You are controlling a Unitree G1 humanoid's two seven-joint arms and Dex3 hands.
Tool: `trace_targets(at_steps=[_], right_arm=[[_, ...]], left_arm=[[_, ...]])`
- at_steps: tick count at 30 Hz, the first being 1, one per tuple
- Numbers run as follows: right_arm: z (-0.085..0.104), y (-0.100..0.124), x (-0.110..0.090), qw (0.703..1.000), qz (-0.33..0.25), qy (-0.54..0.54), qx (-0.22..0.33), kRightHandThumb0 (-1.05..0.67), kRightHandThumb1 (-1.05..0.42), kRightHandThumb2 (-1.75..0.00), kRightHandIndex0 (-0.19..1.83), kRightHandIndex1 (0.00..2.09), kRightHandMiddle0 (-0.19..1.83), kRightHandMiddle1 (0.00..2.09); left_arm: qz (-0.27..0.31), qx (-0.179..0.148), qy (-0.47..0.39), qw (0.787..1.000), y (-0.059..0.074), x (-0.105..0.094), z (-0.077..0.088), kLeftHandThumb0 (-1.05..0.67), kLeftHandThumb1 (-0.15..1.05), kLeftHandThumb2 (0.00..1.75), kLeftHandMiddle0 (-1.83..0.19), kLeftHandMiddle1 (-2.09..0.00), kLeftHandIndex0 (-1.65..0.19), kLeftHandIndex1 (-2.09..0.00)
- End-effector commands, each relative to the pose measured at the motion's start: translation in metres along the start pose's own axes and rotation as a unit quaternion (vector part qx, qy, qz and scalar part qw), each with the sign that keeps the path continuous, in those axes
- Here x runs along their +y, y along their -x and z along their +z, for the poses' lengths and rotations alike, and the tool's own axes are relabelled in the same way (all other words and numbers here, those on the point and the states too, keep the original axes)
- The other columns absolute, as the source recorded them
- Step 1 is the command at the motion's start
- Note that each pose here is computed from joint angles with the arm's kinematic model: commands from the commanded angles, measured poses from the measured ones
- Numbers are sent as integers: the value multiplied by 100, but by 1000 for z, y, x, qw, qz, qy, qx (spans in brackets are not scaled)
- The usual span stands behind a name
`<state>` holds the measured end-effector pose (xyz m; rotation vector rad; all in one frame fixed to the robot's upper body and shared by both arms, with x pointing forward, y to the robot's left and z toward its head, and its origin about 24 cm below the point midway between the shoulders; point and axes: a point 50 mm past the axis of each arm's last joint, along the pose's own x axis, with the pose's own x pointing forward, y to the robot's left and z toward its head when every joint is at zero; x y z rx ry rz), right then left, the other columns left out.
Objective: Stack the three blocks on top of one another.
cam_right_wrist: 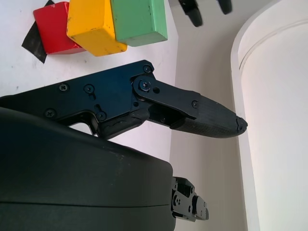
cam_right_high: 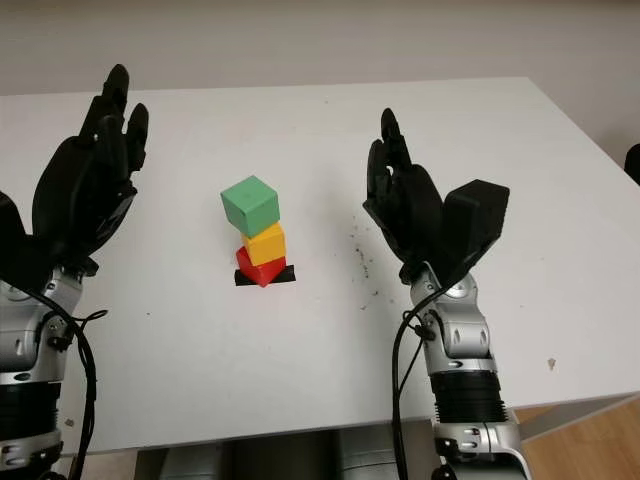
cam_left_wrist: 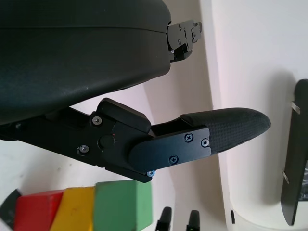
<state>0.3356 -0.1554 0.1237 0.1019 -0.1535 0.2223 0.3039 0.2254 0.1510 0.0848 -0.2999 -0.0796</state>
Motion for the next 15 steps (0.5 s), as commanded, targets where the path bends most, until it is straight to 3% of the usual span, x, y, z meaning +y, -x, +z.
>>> trace_targets(at_steps=[1, 15], right_arm=[[5, -3, 3, 1000, 1, 1, -10, -79, -105, -78, -19, 0, -19, 0], [0, 10, 1, 1000, -2, -1, 3, -78, -105, -76, -19, 0, -19, 0]], left_arm=[[5, -1, 4, 1000, 7, 0, -5, -89, 105, 76, 19, 0, 19, 0], [34, 30, 21, 999, 36, -5, -26, -87, 105, 73, 19, 0, 19, 0]])
